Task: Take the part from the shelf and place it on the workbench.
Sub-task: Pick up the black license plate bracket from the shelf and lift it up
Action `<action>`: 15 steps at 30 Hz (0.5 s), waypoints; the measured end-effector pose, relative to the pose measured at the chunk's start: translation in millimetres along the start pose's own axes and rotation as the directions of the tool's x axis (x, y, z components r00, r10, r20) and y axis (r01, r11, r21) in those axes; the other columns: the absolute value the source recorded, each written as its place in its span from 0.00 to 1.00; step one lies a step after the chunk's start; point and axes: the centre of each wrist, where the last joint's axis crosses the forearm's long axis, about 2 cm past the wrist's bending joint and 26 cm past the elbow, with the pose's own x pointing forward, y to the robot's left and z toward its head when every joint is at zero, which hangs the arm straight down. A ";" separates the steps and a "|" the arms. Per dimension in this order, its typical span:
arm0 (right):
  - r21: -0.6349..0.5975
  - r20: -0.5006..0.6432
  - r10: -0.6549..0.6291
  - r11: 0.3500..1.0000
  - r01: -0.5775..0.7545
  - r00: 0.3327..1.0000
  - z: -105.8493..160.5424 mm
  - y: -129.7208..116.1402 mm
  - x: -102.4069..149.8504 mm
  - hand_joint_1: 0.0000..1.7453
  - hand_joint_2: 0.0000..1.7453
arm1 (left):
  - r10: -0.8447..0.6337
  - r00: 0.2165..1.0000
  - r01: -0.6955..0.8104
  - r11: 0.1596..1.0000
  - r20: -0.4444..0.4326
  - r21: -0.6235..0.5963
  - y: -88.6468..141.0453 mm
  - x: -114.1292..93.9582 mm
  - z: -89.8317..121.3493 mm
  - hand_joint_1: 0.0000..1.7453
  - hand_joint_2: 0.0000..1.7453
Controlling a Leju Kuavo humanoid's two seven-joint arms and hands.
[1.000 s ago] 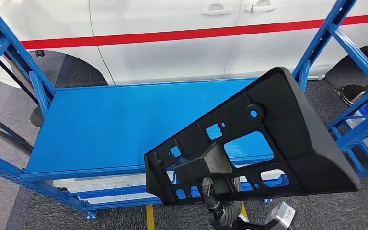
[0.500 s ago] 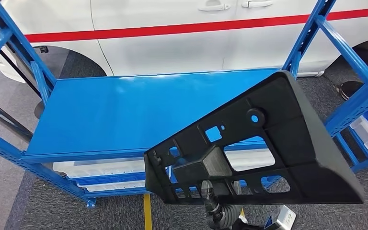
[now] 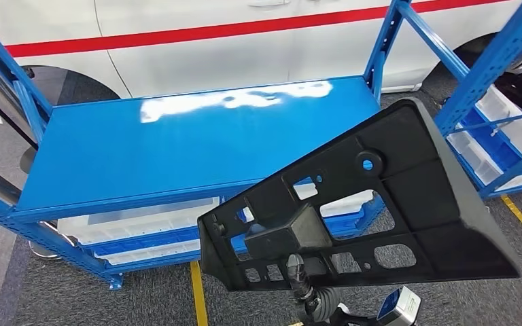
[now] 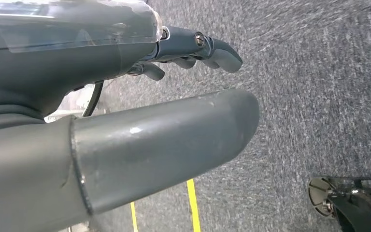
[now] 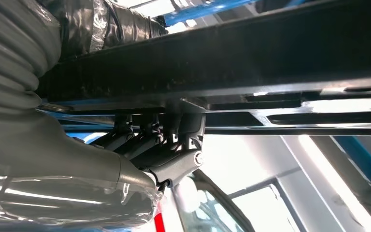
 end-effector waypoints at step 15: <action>-0.010 0.000 -0.012 1.000 0.012 1.000 0.5 0.1 -0.4 1.00 1.00 | 0.001 1.000 -0.001 1.000 -0.003 0.001 3.4 -1.2 -0.2 0.00 0.00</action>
